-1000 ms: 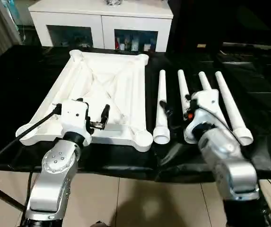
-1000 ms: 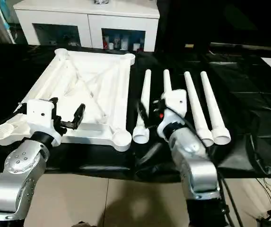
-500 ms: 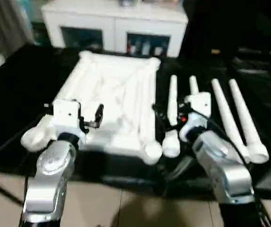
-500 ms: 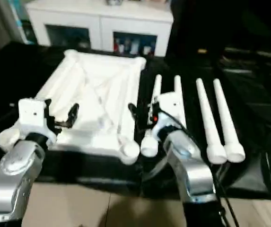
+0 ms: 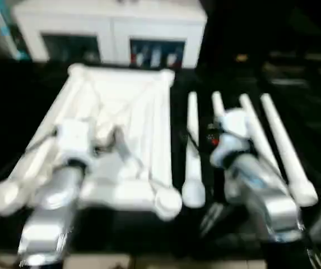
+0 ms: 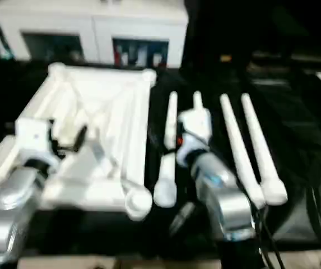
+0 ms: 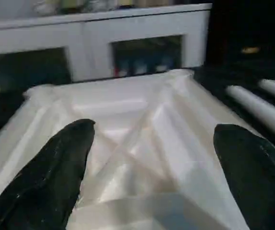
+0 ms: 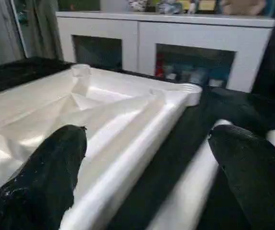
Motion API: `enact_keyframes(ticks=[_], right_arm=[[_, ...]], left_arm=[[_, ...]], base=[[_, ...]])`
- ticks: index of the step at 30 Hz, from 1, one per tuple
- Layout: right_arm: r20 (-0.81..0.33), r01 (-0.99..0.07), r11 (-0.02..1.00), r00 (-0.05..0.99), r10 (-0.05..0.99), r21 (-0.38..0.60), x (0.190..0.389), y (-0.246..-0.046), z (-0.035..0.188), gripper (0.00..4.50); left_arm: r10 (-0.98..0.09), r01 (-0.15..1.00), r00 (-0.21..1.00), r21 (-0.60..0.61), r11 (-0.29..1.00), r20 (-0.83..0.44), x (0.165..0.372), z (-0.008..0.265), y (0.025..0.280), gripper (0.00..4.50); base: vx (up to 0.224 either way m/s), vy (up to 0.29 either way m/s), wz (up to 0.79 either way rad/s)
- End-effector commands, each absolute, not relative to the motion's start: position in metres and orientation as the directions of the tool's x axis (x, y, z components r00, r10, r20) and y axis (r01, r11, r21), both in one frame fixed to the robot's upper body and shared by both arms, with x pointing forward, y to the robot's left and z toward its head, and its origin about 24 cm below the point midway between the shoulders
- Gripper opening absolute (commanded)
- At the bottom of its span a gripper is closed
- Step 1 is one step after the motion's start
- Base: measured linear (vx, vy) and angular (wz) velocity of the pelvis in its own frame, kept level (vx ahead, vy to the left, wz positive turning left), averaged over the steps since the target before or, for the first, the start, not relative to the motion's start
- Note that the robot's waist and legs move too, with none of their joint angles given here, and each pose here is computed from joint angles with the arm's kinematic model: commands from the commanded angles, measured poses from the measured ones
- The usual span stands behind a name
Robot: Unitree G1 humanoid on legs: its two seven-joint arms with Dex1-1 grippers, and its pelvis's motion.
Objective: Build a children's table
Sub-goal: Move to table, then rotate table base
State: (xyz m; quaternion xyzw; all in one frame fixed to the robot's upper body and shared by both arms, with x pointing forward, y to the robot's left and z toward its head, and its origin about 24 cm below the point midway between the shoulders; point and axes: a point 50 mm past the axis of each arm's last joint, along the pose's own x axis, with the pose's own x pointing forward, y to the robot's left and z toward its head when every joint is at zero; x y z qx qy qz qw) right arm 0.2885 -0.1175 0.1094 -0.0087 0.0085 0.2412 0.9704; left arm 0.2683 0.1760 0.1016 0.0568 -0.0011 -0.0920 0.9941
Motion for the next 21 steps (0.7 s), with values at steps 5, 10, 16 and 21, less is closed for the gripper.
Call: enact_keyframes(ticks=[5,10,16,21], right_arm=[[0.039,-0.509,0.861,0.860,0.509,-0.016,0.288,-0.121,0.122,4.50],[0.040,-0.578,0.810,0.811,0.583,-0.097,0.291,-0.121,0.127,4.50],[0.023,-0.746,0.651,0.655,0.755,-0.135,0.286,-0.121,0.130,4.50],[-0.099,-0.858,0.485,0.504,0.858,-0.170,0.277,-0.126,0.122,4.50]], left_arm=[[-0.299,0.302,0.953,0.109,0.947,-0.041,0.266,0.096,0.172,4.43],[-0.506,0.522,0.853,0.161,0.838,-0.128,0.270,0.094,0.164,4.43],[-0.702,0.816,0.561,0.149,0.559,-0.438,0.266,0.075,0.158,4.43],[-0.711,0.891,0.423,0.115,0.439,-0.562,0.265,0.069,0.164,4.43]], base=[[-0.098,-0.006,-0.01],[-0.085,-0.017,0.04],[-0.027,-0.008,0.00],[0.000,0.000,0.00]])
